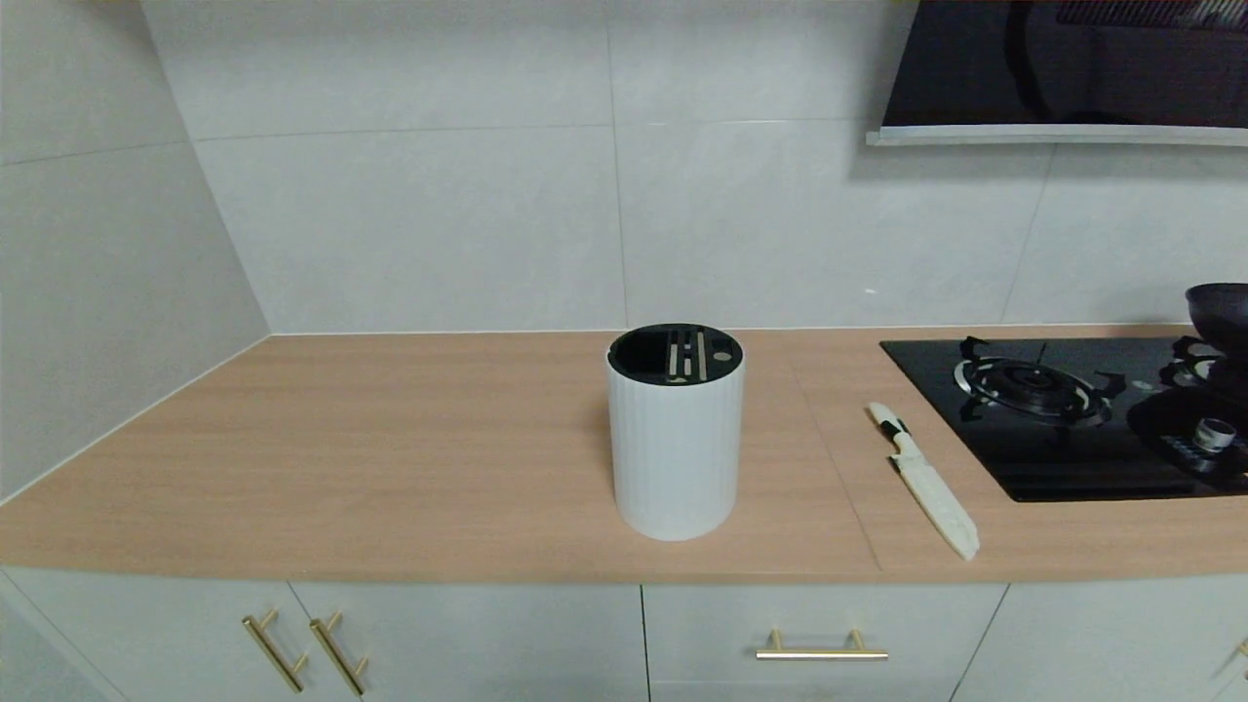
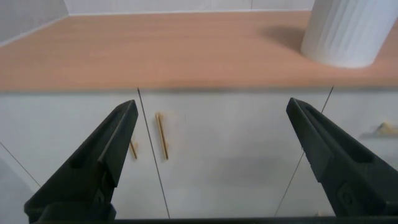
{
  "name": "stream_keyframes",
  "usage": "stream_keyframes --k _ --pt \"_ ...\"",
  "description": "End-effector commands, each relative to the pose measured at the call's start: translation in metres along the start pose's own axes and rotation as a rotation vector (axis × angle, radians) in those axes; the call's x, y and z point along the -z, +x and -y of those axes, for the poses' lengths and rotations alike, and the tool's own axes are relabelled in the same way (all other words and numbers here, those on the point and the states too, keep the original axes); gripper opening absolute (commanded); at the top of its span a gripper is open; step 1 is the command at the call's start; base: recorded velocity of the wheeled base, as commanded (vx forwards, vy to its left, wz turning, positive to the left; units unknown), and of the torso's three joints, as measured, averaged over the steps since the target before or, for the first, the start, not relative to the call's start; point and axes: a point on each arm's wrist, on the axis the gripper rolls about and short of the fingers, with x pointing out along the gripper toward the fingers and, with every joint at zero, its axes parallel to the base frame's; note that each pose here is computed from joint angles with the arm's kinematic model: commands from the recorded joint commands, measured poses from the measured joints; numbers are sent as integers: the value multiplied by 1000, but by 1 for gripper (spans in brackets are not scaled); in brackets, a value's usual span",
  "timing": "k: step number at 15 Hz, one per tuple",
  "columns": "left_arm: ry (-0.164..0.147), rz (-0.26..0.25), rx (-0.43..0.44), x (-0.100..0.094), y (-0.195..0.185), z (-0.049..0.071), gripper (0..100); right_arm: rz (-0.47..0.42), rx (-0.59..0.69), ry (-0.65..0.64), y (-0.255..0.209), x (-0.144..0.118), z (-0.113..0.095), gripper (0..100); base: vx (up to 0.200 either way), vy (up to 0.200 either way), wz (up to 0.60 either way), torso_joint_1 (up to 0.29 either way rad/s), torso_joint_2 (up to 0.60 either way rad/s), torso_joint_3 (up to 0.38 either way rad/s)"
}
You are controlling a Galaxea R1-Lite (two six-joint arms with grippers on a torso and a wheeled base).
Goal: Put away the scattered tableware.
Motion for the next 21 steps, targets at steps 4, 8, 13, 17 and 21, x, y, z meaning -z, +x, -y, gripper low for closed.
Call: stream_keyframes --k 4,8,13,17,21 --pt "0 0 -1 0 0 0 100 -1 0 0 0 0 0 100 0 0 0 266 -570 -305" --pt "0 0 -1 0 0 0 100 -1 0 0 0 0 0 100 0 0 0 272 -571 -300" --pt "0 0 -1 0 0 0 100 -1 0 -2 0 0 0 100 0 0 0 168 -344 -183" --pt "-2 0 -2 0 0 0 100 -1 -1 -6 0 0 0 100 0 0 0 0 0 0" --pt "0 0 -1 0 0 0 100 -1 -8 -14 0 0 0 100 0 0 0 0 0 0"
